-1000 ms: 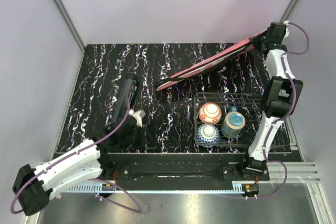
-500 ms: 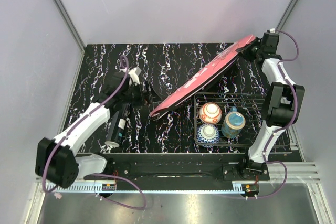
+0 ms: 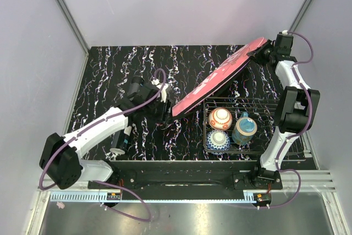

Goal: Pack up the badminton gear

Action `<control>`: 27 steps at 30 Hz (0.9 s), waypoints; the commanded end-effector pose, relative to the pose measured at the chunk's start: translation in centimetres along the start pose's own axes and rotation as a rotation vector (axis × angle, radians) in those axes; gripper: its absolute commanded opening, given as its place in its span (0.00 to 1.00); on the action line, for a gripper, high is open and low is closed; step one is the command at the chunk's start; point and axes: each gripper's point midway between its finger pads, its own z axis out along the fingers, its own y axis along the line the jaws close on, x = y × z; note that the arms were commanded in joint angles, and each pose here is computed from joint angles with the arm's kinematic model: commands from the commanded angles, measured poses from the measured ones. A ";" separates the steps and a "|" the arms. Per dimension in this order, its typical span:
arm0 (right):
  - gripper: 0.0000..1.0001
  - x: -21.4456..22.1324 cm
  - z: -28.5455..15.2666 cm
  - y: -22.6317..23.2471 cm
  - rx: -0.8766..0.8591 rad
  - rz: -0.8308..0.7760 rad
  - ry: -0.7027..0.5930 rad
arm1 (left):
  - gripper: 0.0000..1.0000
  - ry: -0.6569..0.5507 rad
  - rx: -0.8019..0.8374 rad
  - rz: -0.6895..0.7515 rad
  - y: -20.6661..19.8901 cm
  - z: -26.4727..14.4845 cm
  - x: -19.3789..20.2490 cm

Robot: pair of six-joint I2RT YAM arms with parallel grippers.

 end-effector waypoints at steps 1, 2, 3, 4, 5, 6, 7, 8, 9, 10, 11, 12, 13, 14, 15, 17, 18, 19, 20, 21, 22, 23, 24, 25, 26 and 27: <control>0.16 -1.5 -1.6 2.8 -0.062 -0.053 -0.023 | 0.61 -0.056 -0.220 -0.113 1.2 -0.9 0.1; 0.16 -1.7 -1.6 2.8 -0.057 -0.051 -0.027 | 0.60 -0.067 -0.257 -0.135 1.5 -1.0 0.4; 0.16 -1.6 -1.6 2.8 -0.055 -0.049 -0.026 | 0.57 -0.082 -0.291 -0.151 1.4 -0.9 0.8; 0.16 -1.7 -1.6 2.8 -0.054 -0.048 -0.030 | 0.52 -0.080 -0.311 -0.162 1.6 -0.7 1.1; 0.16 -1.7 -1.7 2.8 -0.051 -0.042 -0.030 | 0.46 -0.076 -0.329 -0.175 1.8 -0.5 1.4; 0.16 -1.8 -1.7 2.8 -0.052 -0.040 -0.031 | 0.45 -0.053 -0.330 -0.186 1.7 0.1 1.9; 0.16 -1.8 -1.7 2.9 -0.052 -0.037 -0.031 | 0.42 -0.046 -0.333 -0.188 1.6 0.3 2.0; 0.16 -1.7 -1.7 2.8 -0.052 -0.035 -0.029 | 0.40 -0.037 -0.340 -0.190 1.5 0.5 2.2; 0.16 -1.8 -1.7 2.9 -0.052 -0.037 -0.031 | 0.36 -0.034 -0.345 -0.198 1.2 0.8 2.1; 0.16 -1.8 -1.9 3.0 -0.053 -0.039 -0.034 | 0.35 -0.029 -0.347 -0.195 1.0 0.9 2.2; 0.16 -1.8 -1.9 2.9 -0.048 -0.035 -0.034 | 0.35 -0.026 -0.349 -0.193 0.8 0.9 2.3; 0.15 -1.8 -2.0 2.9 -0.048 -0.037 -0.036 | 0.36 -0.023 -0.350 -0.193 0.5 1.2 2.6; 0.15 -1.9 -2.1 3.0 -0.050 -0.038 -0.039 | 0.38 -0.016 -0.354 -0.191 0.5 1.2 2.9; 0.15 -1.9 -2.1 3.0 -0.049 -0.036 -0.037 | 0.40 -0.015 -0.359 -0.191 0.6 1.3 3.0; 0.15 -1.9 -2.1 3.0 -0.050 -0.038 -0.039 | 0.40 -0.004 -0.367 -0.185 0.7 1.5 3.4; 0.15 -1.8 -2.1 3.0 -0.049 -0.034 -0.035 | 0.40 0.005 -0.374 -0.178 0.8 1.7 3.5; 0.15 -1.8 -2.1 3.0 -0.050 -0.036 -0.036 | 0.40 0.004 -0.382 -0.173 0.9 1.9 3.3; 0.15 -1.8 -2.1 3.0 -0.054 -0.032 -0.035 | 0.38 0.002 -0.387 -0.171 0.9 2.0 3.2; 0.15 -1.6 -2.0 3.0 -0.054 -0.028 -0.031 | 0.37 0.001 -0.392 -0.167 0.9 2.1 3.1; 0.14 -1.7 -2.0 3.0 -0.055 -0.027 -0.032 | 0.36 -0.006 -0.397 -0.162 1.0 2.2 2.7; 0.14 -1.6 -2.0 3.0 -0.056 -0.026 -0.031 | 0.36 -0.001 -0.402 -0.155 1.0 2.3 2.8; 0.14 -1.6 -2.0 3.0 -0.057 -0.027 -0.030 | 0.35 -0.003 -0.407 -0.153 1.1 2.4 2.7; 0.14 -1.6 -2.0 3.0 -0.057 -0.027 -0.030 | 0.35 -0.002 -0.416 -0.150 1.2 2.5 2.6; 0.14 -1.6 -2.0 3.0 -0.058 -0.026 -0.031 | 0.35 0.001 -0.421 -0.146 1.3 2.6 2.6; 0.14 -1.7 -2.0 3.1 -0.059 -0.030 -0.032 | 0.34 0.002 -0.431 -0.144 1.4 2.7 2.5; 0.14 -1.7 -2.1 3.2 -0.061 -0.031 -0.034 | 0.34 0.001 -0.441 -0.136 1.5 2.8 2.3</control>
